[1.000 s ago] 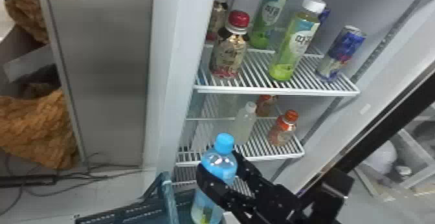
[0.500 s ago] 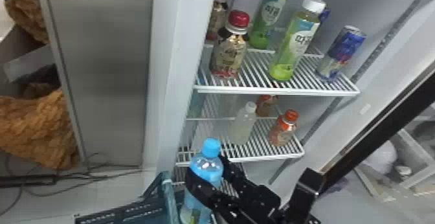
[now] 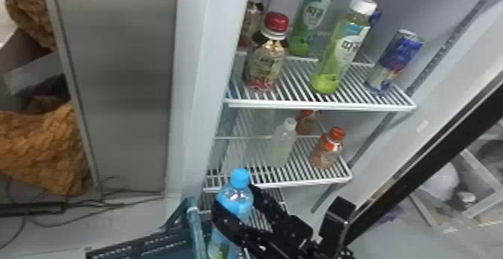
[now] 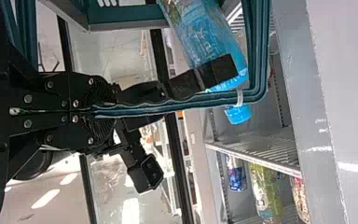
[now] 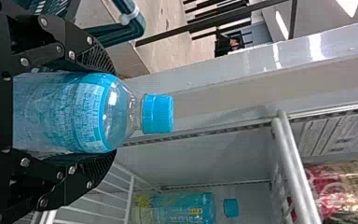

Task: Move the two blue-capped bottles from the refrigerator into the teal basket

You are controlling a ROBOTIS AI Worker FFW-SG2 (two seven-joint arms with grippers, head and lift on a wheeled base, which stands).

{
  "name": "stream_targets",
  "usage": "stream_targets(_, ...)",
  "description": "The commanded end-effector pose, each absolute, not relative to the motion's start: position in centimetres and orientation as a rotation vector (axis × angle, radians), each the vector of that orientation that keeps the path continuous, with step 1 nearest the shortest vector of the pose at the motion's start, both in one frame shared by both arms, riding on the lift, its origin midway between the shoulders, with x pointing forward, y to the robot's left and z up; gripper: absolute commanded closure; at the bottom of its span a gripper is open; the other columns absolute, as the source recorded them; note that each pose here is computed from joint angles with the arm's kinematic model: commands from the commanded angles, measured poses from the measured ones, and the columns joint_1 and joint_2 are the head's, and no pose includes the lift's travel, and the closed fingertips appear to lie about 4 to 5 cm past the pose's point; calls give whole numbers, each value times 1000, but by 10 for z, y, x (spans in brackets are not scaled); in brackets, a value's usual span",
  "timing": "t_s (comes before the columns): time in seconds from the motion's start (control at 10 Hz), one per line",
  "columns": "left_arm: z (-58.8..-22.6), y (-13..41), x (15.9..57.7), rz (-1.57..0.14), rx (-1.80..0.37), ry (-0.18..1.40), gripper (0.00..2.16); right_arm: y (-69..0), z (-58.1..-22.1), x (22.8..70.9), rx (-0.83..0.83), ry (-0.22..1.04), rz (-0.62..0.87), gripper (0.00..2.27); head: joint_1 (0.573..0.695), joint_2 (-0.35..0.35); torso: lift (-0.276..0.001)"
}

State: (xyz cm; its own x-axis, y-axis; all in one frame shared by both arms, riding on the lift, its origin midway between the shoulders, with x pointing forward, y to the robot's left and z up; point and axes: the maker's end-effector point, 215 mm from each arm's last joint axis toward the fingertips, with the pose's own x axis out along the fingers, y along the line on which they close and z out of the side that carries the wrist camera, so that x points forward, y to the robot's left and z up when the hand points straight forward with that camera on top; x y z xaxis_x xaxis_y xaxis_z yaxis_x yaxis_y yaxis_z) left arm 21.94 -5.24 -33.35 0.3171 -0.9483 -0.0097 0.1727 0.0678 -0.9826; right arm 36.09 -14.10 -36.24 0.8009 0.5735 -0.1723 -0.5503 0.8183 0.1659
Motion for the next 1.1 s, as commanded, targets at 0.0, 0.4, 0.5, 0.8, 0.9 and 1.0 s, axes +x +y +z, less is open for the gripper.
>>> stream_targets(0.0,-334,-52,219,-1026,-1183,863,1161,-143,-365,362,107,217,601,499,695,-350,-166)
stream_targets(0.4,-334,-52,219,-1024,-1185,863,1159,-150,-352,367,95,164,591,495,695,-350,-166)
stream_targets(0.5,-334,-52,219,-1024,-1186,862,1159,-159,-349,372,83,141,568,493,695,-350,-166)
stream_targets(0.8,-334,-52,219,-1024,-1186,862,1161,-186,-341,409,49,52,494,492,695,-350,-166)
stream_targets(0.9,-333,-53,219,-1027,-1185,861,1161,-188,-344,418,39,44,483,490,695,-350,-166)
stream_targets(1.0,-334,-52,220,-1025,-1184,861,1161,-191,-351,422,33,53,475,487,695,-350,-166)
